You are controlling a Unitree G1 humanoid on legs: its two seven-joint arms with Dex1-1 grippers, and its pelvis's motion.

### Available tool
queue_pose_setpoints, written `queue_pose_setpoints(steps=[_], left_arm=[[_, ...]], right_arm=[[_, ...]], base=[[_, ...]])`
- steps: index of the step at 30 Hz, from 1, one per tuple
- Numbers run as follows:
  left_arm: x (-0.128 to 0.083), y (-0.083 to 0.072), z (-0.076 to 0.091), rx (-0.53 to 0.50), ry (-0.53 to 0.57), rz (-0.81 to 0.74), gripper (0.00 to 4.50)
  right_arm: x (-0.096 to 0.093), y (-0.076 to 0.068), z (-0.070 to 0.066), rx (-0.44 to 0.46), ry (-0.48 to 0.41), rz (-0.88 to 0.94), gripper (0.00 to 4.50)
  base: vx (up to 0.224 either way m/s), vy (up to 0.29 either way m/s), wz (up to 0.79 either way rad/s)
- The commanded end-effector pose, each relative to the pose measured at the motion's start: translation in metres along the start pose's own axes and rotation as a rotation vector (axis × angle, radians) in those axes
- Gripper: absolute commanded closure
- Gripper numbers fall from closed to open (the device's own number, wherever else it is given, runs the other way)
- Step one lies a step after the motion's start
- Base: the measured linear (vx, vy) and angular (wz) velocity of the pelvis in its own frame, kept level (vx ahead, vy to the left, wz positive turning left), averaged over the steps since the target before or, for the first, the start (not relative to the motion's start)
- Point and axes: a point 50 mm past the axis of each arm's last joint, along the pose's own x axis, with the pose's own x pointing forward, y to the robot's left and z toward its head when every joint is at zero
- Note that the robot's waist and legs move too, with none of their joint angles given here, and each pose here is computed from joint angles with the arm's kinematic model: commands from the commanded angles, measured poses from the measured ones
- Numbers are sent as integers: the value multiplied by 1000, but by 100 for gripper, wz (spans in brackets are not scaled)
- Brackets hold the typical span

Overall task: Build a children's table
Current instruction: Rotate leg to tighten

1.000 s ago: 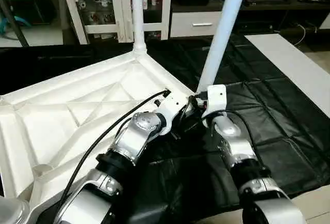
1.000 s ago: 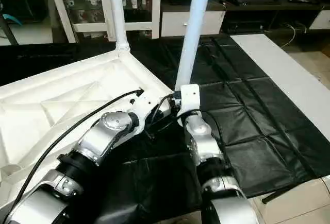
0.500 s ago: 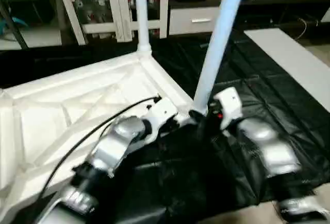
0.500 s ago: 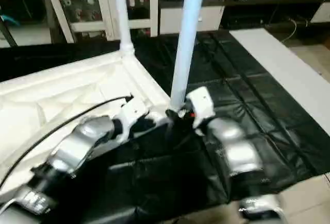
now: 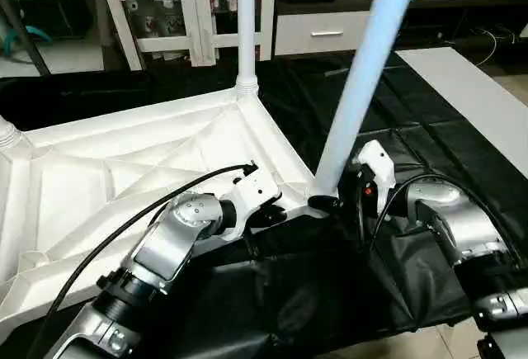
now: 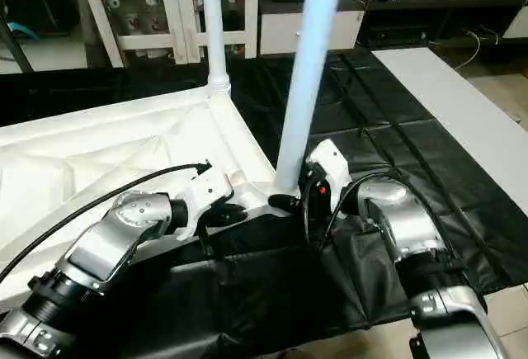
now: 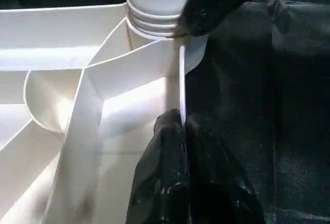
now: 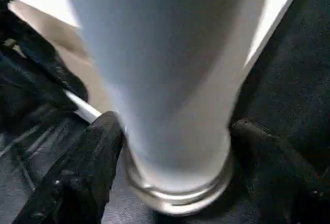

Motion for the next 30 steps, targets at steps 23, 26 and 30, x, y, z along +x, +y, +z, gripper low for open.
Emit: queue_pose_setpoints(steps=[23, 26, 30], left_arm=[[26, 7, 5, -48, -3, 97, 450], [40, 13, 15, -26, -15, 146, 450], [58, 18, 25, 30, -18, 205, 450]], right_arm=[[32, 1, -11, 119, -72, -301, 188], [46, 2, -15, 161, -66, -515, 188], [68, 9, -15, 273, -70, -757, 189]], base=[[0, 0, 0], [0, 0, 0], [0, 0, 0]])
